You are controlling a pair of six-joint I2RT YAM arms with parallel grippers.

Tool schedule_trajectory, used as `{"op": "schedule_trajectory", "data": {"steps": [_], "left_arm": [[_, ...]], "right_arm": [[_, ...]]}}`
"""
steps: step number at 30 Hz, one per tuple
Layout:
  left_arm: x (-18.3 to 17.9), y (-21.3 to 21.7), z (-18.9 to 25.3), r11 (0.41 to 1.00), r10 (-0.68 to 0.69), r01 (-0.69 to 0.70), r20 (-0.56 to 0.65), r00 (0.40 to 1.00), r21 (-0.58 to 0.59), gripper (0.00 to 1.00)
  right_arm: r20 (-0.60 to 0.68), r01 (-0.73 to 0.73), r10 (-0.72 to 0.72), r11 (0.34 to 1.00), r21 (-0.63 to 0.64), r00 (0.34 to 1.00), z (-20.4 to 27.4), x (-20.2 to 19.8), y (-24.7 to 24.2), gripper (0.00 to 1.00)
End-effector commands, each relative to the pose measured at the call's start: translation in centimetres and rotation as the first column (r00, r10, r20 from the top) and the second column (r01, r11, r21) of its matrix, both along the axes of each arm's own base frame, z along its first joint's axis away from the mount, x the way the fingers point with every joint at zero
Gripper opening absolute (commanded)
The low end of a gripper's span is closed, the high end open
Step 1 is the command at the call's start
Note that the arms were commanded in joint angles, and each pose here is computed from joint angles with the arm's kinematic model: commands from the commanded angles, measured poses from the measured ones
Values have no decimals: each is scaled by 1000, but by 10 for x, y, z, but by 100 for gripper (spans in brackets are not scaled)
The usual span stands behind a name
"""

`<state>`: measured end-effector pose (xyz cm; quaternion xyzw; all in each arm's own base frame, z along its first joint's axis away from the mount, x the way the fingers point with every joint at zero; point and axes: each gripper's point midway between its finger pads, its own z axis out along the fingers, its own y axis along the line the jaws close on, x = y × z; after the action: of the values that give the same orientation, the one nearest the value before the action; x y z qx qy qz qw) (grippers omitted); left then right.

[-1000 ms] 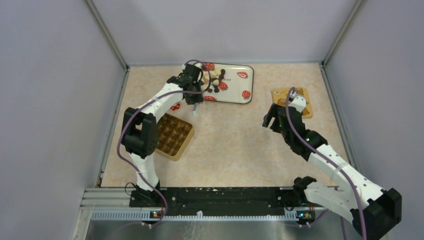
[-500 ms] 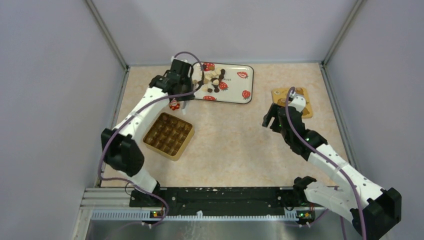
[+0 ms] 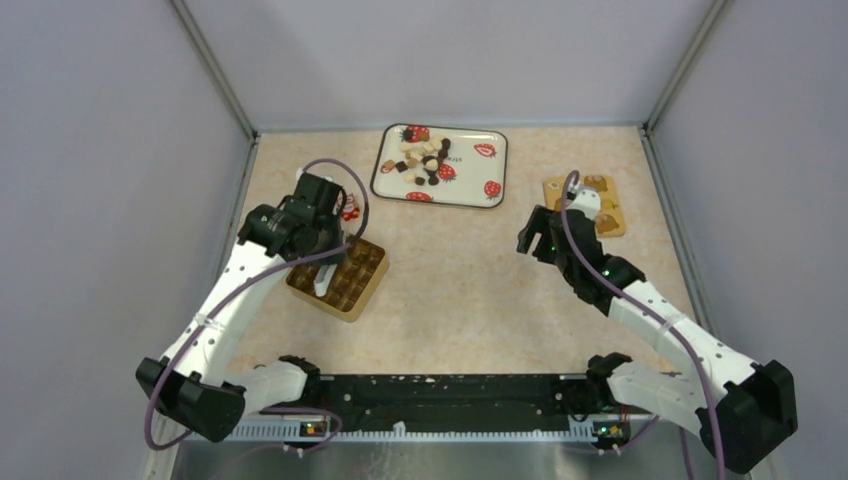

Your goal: Pack the chocolate

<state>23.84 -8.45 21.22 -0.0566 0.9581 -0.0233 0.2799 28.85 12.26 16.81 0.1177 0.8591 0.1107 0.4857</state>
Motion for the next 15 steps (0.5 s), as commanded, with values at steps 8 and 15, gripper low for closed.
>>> {"op": "schedule_trajectory", "data": {"steps": [8, 15], "left_arm": [[-42, 24, -21, 992, 124, -122, -71, 990, 36, 5], [-14, 21, -34, 988, 143, -142, -18, 990, 56, 5]], "right_arm": [[45, -50, 47, 997, 55, 998, 18, 14, 19, 74], [46, -40, 38, 998, 52, 998, 19, 12, 15, 74]]}}
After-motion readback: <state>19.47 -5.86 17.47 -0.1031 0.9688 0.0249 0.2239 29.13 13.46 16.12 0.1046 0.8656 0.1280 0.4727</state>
